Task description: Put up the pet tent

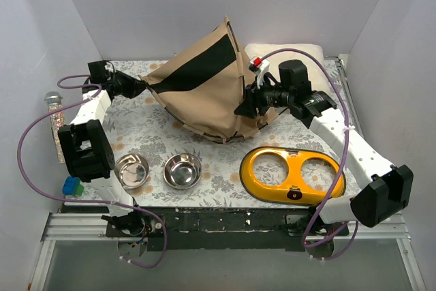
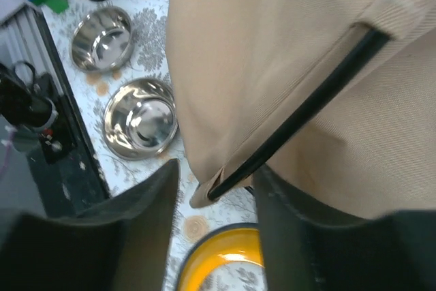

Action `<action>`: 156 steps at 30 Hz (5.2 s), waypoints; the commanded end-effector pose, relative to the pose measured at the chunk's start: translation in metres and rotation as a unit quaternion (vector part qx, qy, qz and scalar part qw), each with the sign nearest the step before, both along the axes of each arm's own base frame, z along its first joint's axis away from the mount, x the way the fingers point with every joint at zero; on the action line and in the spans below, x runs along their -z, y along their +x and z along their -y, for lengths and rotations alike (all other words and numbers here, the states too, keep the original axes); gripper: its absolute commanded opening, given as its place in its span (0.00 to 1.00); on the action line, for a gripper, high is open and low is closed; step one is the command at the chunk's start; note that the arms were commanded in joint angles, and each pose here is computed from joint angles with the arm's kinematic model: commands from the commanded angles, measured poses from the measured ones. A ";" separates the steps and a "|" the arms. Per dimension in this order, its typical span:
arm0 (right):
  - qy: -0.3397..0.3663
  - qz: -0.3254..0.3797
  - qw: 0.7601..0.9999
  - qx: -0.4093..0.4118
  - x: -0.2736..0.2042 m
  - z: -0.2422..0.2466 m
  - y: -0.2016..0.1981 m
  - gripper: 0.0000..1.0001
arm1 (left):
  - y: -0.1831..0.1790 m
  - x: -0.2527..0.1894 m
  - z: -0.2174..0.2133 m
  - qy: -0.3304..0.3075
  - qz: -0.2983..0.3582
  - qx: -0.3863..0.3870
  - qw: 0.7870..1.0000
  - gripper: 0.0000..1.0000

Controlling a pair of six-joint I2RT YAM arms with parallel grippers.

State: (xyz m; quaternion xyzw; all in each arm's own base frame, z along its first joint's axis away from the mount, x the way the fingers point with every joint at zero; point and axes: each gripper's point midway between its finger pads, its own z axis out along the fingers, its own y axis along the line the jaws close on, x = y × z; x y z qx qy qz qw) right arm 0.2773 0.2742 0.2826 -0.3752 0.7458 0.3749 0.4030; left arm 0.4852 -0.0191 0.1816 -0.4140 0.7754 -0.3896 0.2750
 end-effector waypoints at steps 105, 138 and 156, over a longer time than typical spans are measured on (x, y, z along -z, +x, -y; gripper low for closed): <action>0.074 0.156 0.985 -0.028 -0.104 0.025 0.062 0.74 | -0.097 -0.212 0.168 0.400 0.674 0.507 0.359 0.00; -0.056 0.163 0.985 -0.003 0.007 0.081 0.133 0.01 | -0.094 -0.232 0.164 0.416 0.694 0.462 0.363 0.29; -0.018 0.227 0.974 -0.003 -0.054 0.077 0.118 0.01 | -0.047 -0.248 0.174 0.469 0.649 0.451 0.395 0.34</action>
